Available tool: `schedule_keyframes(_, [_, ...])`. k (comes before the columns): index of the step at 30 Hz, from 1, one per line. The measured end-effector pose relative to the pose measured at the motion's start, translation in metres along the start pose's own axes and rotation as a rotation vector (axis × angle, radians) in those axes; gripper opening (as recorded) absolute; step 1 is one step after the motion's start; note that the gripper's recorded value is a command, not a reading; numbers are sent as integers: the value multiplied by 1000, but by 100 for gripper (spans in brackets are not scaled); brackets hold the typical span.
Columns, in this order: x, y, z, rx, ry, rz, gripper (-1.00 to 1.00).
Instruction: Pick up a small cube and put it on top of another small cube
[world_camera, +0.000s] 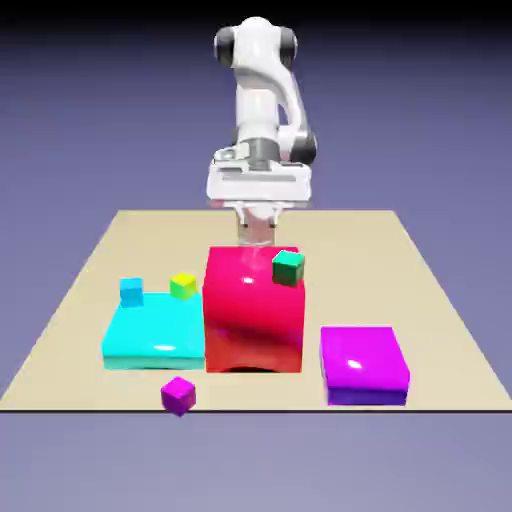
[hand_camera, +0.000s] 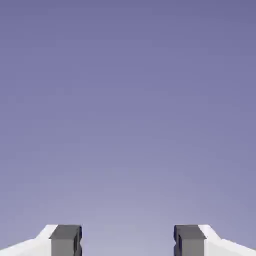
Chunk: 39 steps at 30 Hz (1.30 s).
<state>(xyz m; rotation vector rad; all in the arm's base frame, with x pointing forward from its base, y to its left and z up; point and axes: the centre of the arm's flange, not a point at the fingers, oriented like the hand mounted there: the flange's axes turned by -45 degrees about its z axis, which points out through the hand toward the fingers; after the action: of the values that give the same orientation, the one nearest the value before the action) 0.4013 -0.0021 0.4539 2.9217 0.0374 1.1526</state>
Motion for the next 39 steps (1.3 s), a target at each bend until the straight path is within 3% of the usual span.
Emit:
schedule_keyframes(18, [15,116,182,-18,-647,414,0])
schedule_keyframes(35, [-52,199,326,-89,-1163,665,0])
schedule_keyframes(37, [-52,200,328,-90,-1167,666,0])
schedule_keyframes(39, [-89,191,352,-88,-1167,666,0])
